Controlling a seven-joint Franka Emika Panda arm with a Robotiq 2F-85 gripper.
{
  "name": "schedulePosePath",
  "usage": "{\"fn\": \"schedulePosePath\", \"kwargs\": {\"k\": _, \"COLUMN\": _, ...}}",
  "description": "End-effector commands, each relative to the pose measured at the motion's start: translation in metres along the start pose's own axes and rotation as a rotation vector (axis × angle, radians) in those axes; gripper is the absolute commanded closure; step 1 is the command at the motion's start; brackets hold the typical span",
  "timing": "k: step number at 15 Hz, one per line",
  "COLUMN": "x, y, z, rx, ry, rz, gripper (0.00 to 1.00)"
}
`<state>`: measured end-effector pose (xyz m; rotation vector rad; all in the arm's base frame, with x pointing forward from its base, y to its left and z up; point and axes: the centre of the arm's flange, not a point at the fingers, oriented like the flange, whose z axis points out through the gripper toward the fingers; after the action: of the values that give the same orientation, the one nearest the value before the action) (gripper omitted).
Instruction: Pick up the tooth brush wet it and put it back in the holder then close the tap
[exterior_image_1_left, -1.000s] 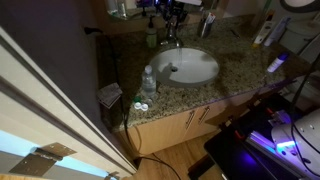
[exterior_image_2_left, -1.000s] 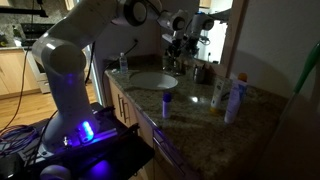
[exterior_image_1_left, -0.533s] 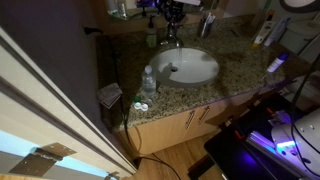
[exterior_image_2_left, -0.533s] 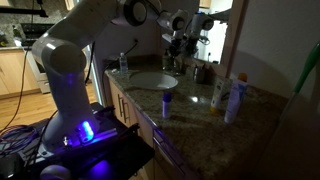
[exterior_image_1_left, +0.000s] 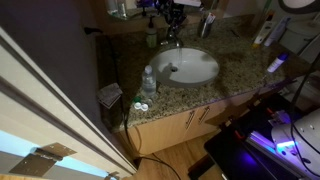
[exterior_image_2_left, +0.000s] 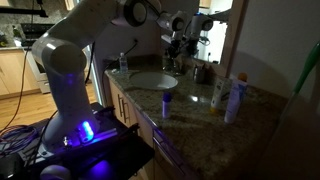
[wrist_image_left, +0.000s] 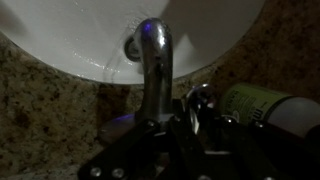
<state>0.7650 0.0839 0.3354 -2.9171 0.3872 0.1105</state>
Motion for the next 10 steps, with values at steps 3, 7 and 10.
{"fn": "schedulePosePath", "kwargs": {"k": 3, "x": -0.022, "y": 0.008, "z": 0.018, "rx": -0.087, "ry": -0.137, "rz": -0.079, "gripper": 0.94}}
{"fn": "schedulePosePath", "kwargs": {"k": 7, "x": -0.031, "y": 0.014, "z": 0.025, "rx": -0.142, "ry": -0.119, "rz": -0.084, "gripper": 0.94}}
{"fn": "schedulePosePath", "kwargs": {"k": 10, "x": -0.042, "y": 0.020, "z": 0.035, "rx": -0.212, "ry": -0.103, "rz": -0.100, "gripper": 0.94}}
